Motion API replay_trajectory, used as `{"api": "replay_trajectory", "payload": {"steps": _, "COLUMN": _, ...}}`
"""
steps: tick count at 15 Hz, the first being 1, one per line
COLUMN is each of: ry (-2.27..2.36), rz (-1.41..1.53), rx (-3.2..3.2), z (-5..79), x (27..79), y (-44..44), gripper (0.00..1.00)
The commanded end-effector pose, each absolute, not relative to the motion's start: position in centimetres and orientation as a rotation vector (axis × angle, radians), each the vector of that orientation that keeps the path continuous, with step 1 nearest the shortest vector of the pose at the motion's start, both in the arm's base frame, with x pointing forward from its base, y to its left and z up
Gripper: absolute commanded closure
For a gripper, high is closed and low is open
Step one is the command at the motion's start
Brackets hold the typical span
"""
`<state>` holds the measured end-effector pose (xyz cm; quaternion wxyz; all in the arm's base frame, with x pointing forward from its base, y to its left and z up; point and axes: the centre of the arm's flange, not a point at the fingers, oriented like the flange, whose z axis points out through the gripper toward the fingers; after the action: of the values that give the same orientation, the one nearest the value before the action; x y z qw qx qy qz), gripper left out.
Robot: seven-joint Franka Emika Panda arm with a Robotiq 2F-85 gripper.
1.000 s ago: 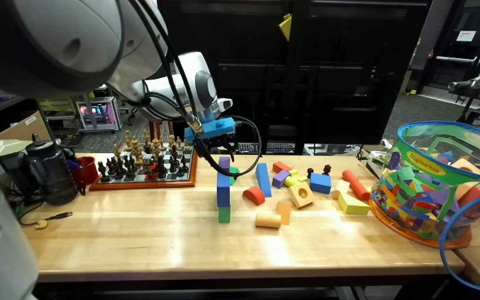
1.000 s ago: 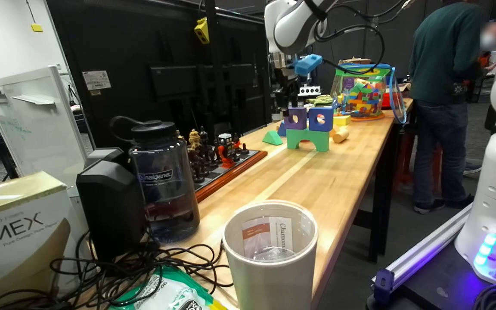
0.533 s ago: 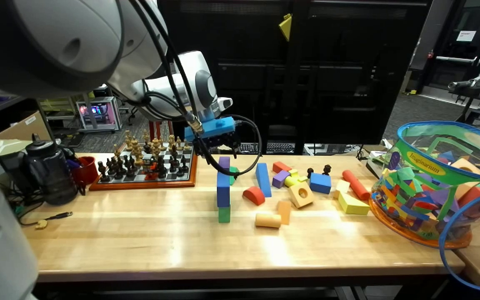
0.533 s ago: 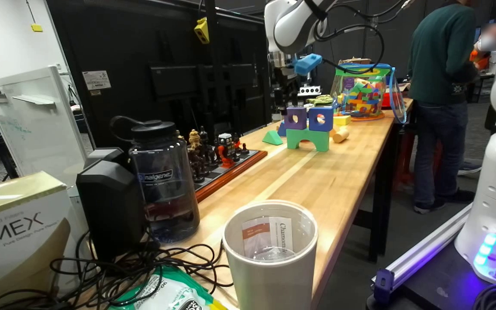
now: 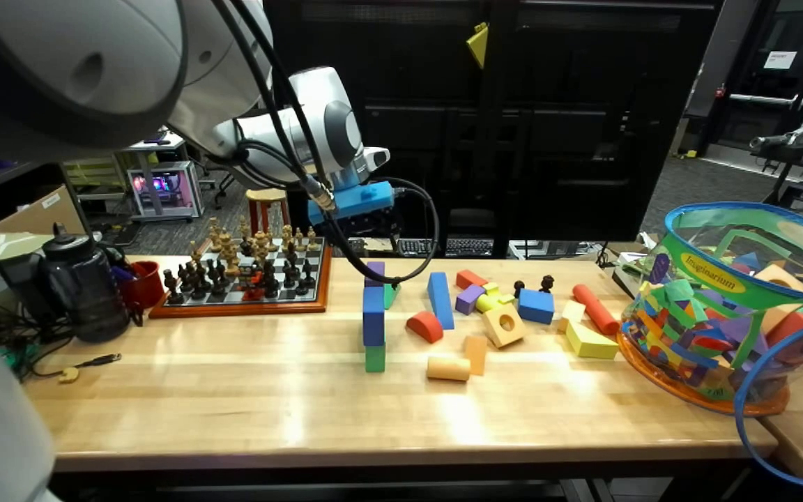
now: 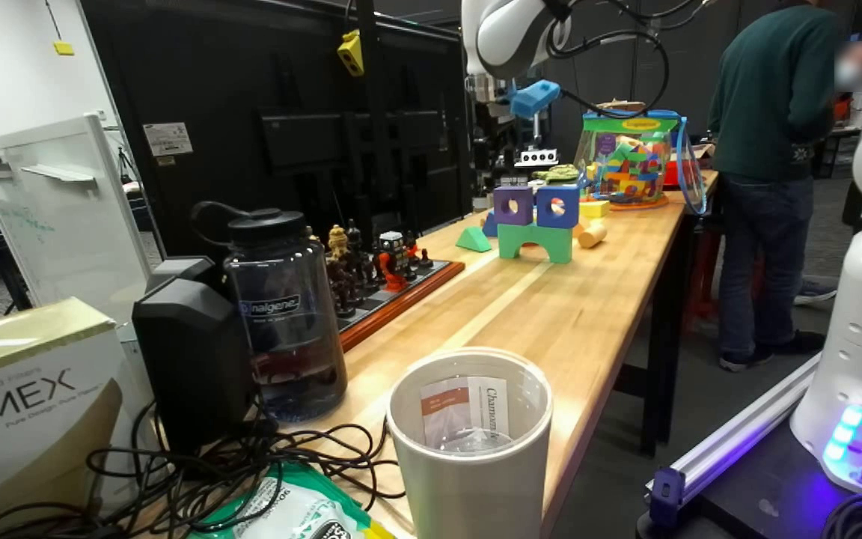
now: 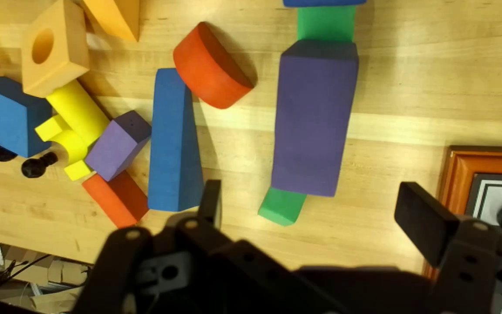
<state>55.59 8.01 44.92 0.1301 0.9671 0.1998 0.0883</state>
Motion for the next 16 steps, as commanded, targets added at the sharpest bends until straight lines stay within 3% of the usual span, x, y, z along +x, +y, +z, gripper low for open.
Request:
{"api": "replay_trajectory", "payload": {"steps": 1, "ry": 0.585, "rz": 0.316, "rx": 2.816, "z": 46.8, "x": 54.4, "y": 7.5, "gripper": 0.0}}
{"api": "replay_trajectory", "payload": {"steps": 16, "ry": 0.54, "rz": 0.482, "rx": 2.905, "z": 49.4, "x": 54.9, "y": 1.3, "gripper": 0.0}}
